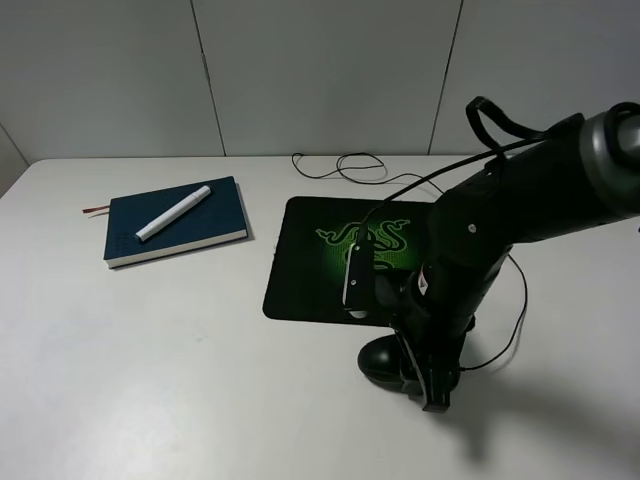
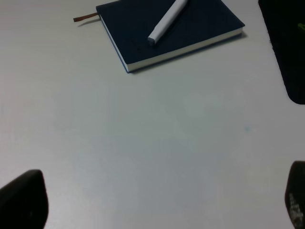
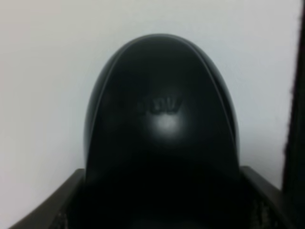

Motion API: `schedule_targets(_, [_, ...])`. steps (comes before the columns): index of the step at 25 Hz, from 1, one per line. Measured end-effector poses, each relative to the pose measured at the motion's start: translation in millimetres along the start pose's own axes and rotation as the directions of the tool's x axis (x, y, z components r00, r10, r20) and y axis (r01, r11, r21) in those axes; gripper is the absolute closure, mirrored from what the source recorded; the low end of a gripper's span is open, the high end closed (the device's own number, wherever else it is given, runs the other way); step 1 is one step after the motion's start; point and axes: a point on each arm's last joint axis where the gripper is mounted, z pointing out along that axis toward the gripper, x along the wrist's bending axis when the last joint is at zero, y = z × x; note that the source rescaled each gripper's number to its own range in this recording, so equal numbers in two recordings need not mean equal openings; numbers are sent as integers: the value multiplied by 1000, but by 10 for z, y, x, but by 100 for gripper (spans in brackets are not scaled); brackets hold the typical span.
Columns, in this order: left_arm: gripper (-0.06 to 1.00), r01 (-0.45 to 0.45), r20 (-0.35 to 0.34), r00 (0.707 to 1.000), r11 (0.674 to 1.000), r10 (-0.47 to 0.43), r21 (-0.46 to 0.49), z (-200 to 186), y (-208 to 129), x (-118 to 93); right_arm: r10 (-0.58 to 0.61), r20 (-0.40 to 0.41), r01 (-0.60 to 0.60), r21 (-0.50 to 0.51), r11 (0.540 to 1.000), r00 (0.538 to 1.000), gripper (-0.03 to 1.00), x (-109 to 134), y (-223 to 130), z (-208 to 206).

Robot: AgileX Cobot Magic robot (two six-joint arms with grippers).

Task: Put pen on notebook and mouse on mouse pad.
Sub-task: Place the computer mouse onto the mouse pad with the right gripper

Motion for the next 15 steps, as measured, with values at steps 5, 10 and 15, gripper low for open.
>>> schedule_targets(5, [-6,0,0,1000,1000,0,0,0,0,0,42,-2,-42,-1,999,999,96,27,-22,-157])
schedule_targets(10, [-6,0,1,1000,1000,0,0,0,0,-1,109,-10,-109,8,994,994,96,22,-9,-277])
schedule_targets(15, [-6,0,1,1000,1000,0,0,0,0,-1,149,3,-149,-9,989,989,96,-103,139,-458])
